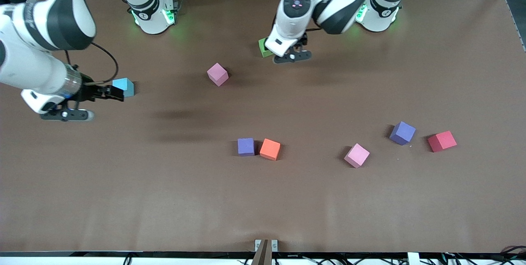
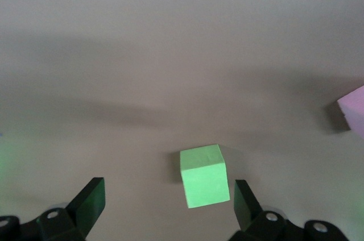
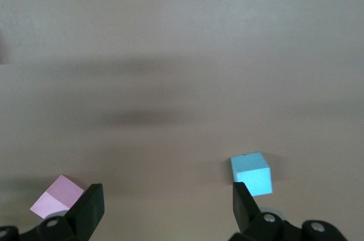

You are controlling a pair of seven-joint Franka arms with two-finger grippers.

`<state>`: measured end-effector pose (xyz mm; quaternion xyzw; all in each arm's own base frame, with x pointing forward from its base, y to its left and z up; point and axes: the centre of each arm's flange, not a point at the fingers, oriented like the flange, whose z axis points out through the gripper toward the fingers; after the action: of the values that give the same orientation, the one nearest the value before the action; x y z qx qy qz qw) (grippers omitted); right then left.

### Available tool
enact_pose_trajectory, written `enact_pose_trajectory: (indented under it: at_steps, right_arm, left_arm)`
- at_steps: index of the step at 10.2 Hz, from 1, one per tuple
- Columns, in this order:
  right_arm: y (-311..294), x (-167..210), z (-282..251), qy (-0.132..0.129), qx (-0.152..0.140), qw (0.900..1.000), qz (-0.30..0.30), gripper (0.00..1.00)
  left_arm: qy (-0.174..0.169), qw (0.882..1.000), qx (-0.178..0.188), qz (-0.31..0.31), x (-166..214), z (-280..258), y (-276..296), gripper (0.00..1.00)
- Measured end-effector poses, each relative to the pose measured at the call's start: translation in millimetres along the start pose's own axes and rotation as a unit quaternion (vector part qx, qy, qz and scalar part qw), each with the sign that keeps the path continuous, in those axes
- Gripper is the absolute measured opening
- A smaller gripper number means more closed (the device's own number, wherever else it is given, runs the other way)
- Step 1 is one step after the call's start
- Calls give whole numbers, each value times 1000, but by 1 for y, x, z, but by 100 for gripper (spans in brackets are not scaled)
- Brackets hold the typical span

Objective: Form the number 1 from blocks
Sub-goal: 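Reach the green block with the left gripper while the right gripper moves, then grasp the green block with the left gripper while the right gripper approaches pink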

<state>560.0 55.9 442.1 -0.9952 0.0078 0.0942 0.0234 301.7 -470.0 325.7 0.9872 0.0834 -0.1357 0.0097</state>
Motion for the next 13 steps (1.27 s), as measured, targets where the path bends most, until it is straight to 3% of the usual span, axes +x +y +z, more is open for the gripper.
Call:
enact_pose_trajectory:
  at_steps: [3,7,10,13]
  right_arm:
    - [-17,-1,44,-3,48,997,53,100]
    - [-74,-21,105,1,38,980,195,100]
    - [-92,-35,129,-6,29,980,196,100]
    - [-113,-48,142,-30,47,974,220,100]
  left_arm:
    - [-5,999,4,-37,-25,61,23,100]
    - [-11,999,6,-51,-40,97,33,100]
    - [-10,998,7,-59,-38,112,34,100]
    - [-16,998,1,-66,-43,128,38,100]
